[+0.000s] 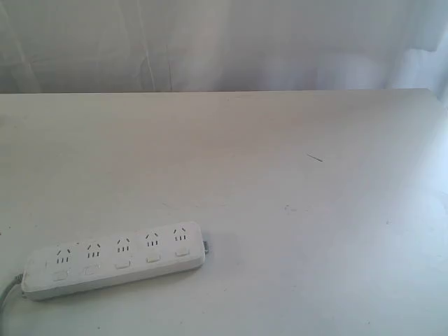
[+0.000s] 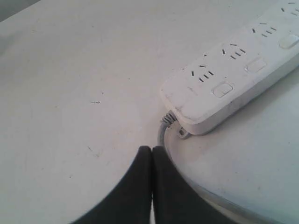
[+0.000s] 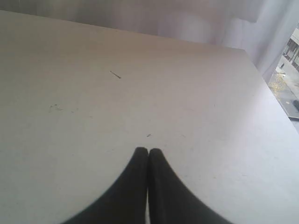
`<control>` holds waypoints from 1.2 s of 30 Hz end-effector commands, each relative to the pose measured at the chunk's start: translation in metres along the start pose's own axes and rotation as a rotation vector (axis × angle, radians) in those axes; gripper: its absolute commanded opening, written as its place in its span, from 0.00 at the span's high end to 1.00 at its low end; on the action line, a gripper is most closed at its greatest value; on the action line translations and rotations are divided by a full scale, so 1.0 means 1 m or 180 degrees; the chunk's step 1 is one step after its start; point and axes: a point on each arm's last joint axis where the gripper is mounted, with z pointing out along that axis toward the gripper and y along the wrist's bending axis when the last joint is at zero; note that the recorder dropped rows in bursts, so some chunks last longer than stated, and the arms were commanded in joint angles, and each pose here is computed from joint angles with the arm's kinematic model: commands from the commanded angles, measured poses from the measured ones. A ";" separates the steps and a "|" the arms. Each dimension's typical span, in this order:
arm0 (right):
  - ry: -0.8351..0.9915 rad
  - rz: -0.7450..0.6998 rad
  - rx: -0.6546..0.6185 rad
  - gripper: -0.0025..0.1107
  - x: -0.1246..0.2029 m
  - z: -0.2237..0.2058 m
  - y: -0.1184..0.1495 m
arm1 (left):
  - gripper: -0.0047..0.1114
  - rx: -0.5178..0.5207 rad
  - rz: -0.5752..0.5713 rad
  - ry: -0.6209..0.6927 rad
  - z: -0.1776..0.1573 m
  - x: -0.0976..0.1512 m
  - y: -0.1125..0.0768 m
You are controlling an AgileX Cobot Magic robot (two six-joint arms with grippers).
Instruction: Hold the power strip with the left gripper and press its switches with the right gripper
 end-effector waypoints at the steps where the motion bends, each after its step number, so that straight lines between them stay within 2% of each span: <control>1: -0.0043 0.0011 0.0013 0.98 0.000 0.000 0.000 | 0.96 0.0002 -0.0011 0.0008 0.000 0.001 0.000; 22: -0.0043 0.0011 0.0013 0.98 0.000 0.000 0.000 | 0.96 0.0000 -0.0005 -0.0003 0.000 0.000 0.000; 24: -0.0043 0.0011 0.0013 0.98 0.000 0.000 0.000 | 0.96 0.0039 -0.0198 -0.0139 0.000 -0.004 -0.001; 28: -0.0043 0.0011 0.0013 0.98 0.000 0.000 0.000 | 0.96 0.0083 -0.1057 -0.0764 -0.002 -0.021 0.001; 31: -0.0043 0.0011 0.0013 0.98 0.000 0.000 0.000 | 0.96 0.0075 -0.1126 -0.0919 -0.009 -0.034 0.005; 36: -0.0043 0.0011 0.0013 0.98 0.000 0.000 0.000 | 0.96 0.0403 -0.1269 -0.0852 -0.022 -0.049 0.002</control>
